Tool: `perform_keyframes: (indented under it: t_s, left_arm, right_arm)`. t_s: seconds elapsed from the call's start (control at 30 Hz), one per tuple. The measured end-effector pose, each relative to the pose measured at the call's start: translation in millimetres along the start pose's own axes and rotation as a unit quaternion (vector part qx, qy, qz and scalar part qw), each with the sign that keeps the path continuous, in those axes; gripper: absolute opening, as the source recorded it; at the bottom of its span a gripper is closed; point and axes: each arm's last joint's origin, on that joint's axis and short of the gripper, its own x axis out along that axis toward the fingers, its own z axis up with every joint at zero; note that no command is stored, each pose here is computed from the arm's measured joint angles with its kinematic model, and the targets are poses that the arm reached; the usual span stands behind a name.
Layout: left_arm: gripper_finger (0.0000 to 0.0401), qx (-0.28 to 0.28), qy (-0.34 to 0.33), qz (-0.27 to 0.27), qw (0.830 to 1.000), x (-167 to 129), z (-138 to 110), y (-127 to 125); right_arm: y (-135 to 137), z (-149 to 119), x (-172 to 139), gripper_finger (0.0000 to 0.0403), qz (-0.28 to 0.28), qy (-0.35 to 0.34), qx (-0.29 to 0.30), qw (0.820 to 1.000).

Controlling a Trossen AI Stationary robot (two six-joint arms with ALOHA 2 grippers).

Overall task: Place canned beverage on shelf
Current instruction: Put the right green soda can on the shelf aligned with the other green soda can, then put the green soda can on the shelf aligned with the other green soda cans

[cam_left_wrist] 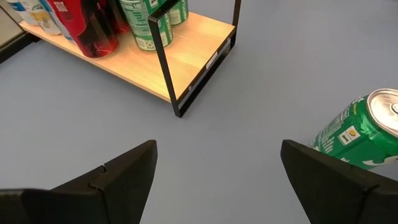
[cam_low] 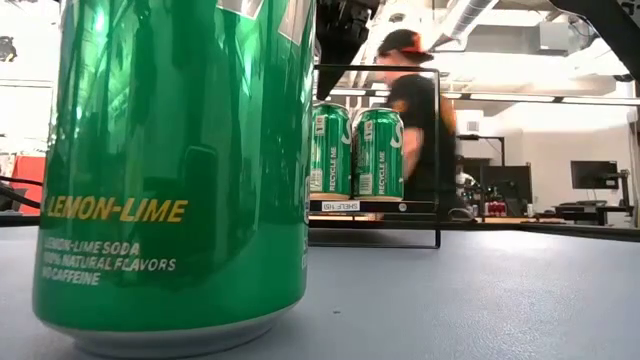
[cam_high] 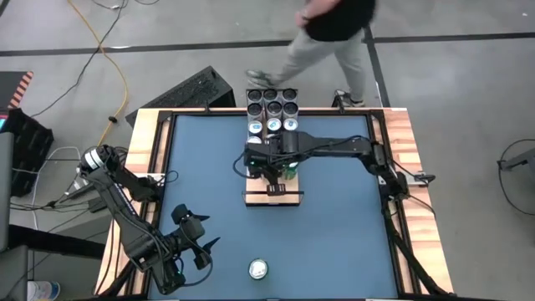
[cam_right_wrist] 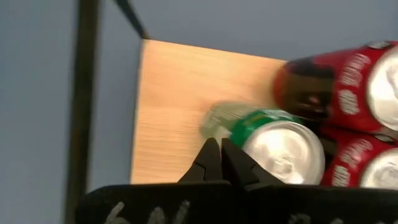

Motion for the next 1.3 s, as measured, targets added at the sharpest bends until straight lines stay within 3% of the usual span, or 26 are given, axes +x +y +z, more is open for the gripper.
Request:
perform_keyframes:
  t_s: [0.3, 0.7, 0.87, 1.03, 1.2, 1.3]
  left_arm:
    - [0.033, -0.005, 0.0, 0.0, 1.0, 0, 0, 0]
    - [0.033, -0.002, 0.0, 0.0, 1.0, 0, 0, 0]
    - [0.033, 0.006, 0.001, 0.0, 1.0, 0, 0, 0]
    - [0.033, 0.009, 0.001, 0.0, 1.0, 0, 0, 0]
    - [0.033, 0.016, 0.0, 0.001, 1.0, 0, 0, 0]
    - [0.033, 0.015, -0.001, 0.0, 1.0, 0, 0, 0]
  right_arm:
    - [-14, -2, 1, 0.0, -0.025, 0.005, 0.033, 0.999]
    - [1, 0, -5, 0.0, -0.015, 0.002, 0.017, 1.0]
    - [28, 1, -45, 0.0, 0.003, -0.042, 0.01, 0.999]
    - [77, -8, -86, 0.0, 0.145, -0.09, -0.009, 0.985]
    - [131, -10, -95, 0.0005, 0.181, -0.105, -0.054, 0.976]
    - [165, -6, -88, 0.0041, 0.196, -0.112, -0.073, 0.971]
